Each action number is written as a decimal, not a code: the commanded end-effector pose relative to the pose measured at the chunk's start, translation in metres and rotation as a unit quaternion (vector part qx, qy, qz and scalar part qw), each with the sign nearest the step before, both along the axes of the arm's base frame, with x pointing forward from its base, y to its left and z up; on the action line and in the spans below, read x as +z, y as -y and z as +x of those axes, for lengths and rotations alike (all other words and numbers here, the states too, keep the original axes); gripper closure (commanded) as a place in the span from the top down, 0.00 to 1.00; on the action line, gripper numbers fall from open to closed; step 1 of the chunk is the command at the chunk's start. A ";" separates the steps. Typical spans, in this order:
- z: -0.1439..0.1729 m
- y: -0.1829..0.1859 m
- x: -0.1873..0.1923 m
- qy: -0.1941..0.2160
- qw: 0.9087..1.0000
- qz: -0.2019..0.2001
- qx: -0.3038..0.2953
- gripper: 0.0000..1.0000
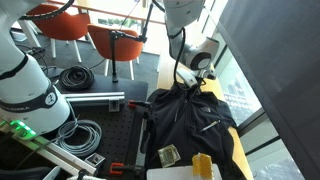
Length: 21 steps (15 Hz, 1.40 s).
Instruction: Close the zipper of the black vest
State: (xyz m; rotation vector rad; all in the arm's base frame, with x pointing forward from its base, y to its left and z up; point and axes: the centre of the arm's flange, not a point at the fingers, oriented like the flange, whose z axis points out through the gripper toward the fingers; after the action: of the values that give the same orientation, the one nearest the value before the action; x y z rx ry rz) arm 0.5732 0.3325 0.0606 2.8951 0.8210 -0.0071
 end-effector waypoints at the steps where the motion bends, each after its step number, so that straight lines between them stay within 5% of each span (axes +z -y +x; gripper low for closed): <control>1: 0.003 -0.022 0.001 0.003 1.000 -0.001 0.012 0.02; 21: -0.003 -0.070 0.006 0.010 0.999 -0.002 0.042 0.02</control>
State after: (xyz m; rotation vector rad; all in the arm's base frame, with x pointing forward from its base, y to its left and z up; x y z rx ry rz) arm 0.5660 0.3811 0.0637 2.8642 0.9095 0.0121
